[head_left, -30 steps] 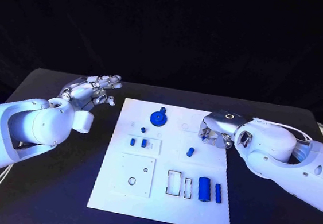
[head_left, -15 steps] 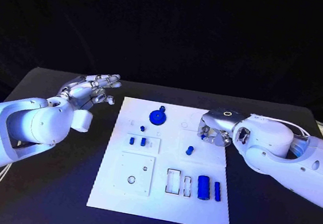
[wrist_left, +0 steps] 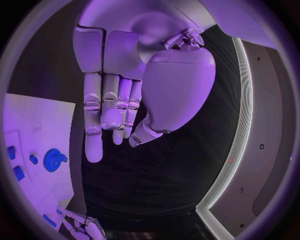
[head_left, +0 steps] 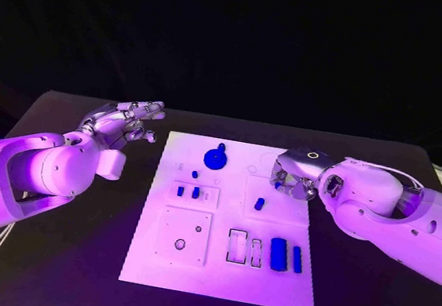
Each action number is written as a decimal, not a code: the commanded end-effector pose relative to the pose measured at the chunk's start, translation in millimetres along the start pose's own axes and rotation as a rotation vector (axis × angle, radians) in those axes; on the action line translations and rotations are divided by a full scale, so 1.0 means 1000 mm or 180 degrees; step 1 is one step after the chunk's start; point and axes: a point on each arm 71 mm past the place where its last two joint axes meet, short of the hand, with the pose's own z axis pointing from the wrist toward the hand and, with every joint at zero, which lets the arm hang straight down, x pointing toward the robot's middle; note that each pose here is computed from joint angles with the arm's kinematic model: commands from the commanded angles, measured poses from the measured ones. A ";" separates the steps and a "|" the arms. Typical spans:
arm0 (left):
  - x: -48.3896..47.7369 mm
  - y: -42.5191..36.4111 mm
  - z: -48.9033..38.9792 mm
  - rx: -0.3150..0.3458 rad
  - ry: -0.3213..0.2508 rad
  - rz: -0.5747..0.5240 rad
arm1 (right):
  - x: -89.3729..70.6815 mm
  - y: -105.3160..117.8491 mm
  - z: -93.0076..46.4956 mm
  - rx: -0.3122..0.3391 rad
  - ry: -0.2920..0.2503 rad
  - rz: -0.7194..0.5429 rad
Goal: Assemble the parts on the task board
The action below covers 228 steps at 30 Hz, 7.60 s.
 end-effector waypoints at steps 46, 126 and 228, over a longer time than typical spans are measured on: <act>0.0047 0.0007 -0.0002 0.0025 0.0072 0.0000 | -0.018 0.127 -0.008 -0.1061 -0.0483 0.0348; 0.0041 0.0008 -0.0017 -0.0015 0.0095 -0.0009 | 0.006 0.117 -0.013 -0.0832 -0.0404 0.0496; 0.0070 0.0022 -0.0003 -0.0028 0.0139 -0.0022 | -0.018 0.162 -0.021 -0.1429 -0.0275 0.0827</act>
